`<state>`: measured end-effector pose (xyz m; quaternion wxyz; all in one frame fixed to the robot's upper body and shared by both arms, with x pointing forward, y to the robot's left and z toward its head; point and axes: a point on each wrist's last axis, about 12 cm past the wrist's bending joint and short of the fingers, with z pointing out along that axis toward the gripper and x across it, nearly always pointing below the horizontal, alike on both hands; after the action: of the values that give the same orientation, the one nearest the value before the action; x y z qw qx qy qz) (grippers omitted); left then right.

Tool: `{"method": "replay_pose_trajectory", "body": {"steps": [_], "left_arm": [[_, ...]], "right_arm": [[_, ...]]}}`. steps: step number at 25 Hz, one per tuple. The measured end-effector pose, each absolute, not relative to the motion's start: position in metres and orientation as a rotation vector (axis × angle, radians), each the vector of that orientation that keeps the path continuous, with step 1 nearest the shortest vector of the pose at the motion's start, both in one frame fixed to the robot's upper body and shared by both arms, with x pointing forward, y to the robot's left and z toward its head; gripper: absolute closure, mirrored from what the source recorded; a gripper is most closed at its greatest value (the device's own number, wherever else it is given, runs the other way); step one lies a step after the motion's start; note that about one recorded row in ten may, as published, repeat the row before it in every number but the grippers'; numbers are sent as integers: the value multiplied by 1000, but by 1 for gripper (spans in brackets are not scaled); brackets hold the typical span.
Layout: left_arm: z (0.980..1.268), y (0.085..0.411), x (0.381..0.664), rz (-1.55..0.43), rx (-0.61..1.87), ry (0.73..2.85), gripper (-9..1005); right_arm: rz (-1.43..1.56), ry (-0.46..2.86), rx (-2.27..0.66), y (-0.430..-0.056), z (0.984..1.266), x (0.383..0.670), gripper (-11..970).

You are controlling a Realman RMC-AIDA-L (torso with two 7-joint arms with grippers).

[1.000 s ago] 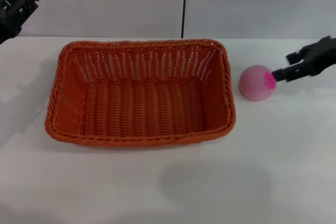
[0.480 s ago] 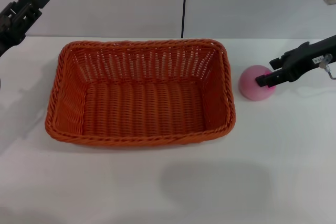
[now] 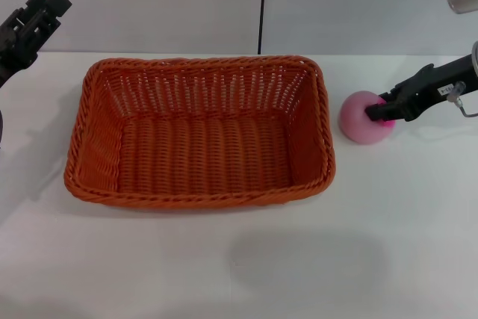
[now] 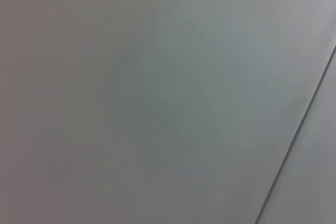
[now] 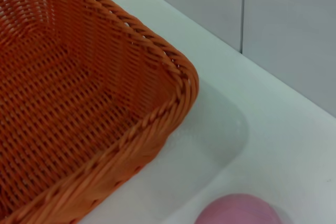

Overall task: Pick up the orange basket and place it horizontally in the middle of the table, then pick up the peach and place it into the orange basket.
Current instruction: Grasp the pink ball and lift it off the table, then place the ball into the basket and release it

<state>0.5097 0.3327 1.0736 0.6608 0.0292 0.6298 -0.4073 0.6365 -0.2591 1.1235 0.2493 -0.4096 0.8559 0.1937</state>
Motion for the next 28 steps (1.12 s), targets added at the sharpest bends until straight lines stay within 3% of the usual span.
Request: {"method": "replay_pose_trajectory", "body": {"steps": [1,8,15,21,28], "left_arm": [[1074,332,510,-923,67,1424,427],[1073,333,508,-928,64,1424,427],[1074,334,506,-933,62,1412,427],[1075,334,506,-938,65,1408,427],[1073,335,503,-939,62,1412,427]], "right_arm": [[531,2329,-1115,-260,1124,636,630],[641,2214,-1040,-272,1154,630,718],[776,1971,-974,-276,1202,621,778],[847,1908,-1048,-254,1207,622,816],[910,1935,-1176,-216,1192,627,854]]}}
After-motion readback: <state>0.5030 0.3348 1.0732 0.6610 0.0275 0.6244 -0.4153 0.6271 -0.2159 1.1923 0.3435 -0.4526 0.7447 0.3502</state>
